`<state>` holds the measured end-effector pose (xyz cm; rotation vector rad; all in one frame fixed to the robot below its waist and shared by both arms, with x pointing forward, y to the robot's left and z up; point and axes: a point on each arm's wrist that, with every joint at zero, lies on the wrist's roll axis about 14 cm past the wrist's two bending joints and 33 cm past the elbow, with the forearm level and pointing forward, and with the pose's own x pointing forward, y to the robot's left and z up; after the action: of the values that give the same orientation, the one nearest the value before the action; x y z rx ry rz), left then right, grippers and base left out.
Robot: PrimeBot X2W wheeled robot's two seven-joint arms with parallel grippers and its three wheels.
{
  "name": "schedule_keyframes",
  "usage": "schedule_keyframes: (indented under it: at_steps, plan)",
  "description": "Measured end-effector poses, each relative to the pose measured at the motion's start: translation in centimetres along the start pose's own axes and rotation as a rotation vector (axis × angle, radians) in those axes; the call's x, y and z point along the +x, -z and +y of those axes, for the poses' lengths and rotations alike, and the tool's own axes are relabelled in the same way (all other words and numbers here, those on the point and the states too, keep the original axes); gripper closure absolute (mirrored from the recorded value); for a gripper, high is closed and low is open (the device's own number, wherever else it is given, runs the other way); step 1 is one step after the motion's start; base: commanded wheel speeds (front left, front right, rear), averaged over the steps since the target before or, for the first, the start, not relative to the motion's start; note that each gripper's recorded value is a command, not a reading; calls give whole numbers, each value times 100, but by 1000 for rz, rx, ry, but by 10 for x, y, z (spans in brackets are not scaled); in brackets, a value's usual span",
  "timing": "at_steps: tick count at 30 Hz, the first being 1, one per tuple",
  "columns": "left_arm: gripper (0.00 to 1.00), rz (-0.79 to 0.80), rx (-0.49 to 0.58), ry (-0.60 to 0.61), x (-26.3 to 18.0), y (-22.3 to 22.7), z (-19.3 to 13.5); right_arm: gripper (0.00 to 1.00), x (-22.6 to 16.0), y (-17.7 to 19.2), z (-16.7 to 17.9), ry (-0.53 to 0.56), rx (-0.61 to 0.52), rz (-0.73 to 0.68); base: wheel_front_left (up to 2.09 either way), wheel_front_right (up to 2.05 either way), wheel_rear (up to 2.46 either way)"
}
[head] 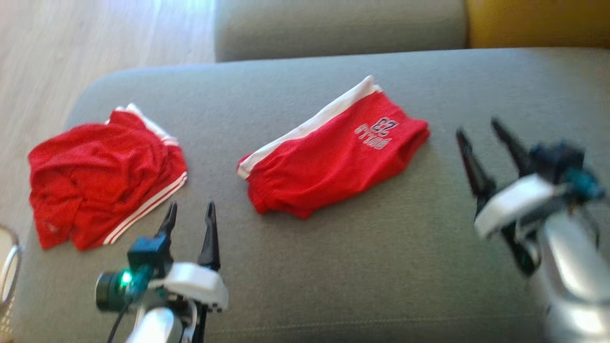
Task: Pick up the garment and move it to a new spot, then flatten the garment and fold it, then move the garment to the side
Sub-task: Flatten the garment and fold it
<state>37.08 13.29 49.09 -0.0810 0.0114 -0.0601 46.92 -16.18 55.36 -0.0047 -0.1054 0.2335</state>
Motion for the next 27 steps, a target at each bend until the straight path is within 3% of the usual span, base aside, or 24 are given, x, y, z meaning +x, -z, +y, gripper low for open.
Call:
schedule_keyframes:
  at_steps: [4, 9, 21, 24, 27]
  plan:
    - [0, -21, -3, 10, -15, -3, -7, 0, -46, 16, -5, 84, 32, 10, 0, 0, 0]
    - [0, -62, -18, 4, -27, -12, -10, 0, -77, 22, -7, 157, 59, 3, 0, 0, 0]
    - [0, -54, -34, 7, -44, -6, -8, 0, -88, 44, -2, 184, 85, 51, 0, 0, 0]
    - [0, -45, -27, 1, -45, -3, -4, 0, -82, 62, 3, 189, 174, 115, 0, 0, 0]
    - [0, -24, -29, -14, -46, 3, 2, 0, -65, 76, 6, 213, 363, 179, 0, 0, 0]
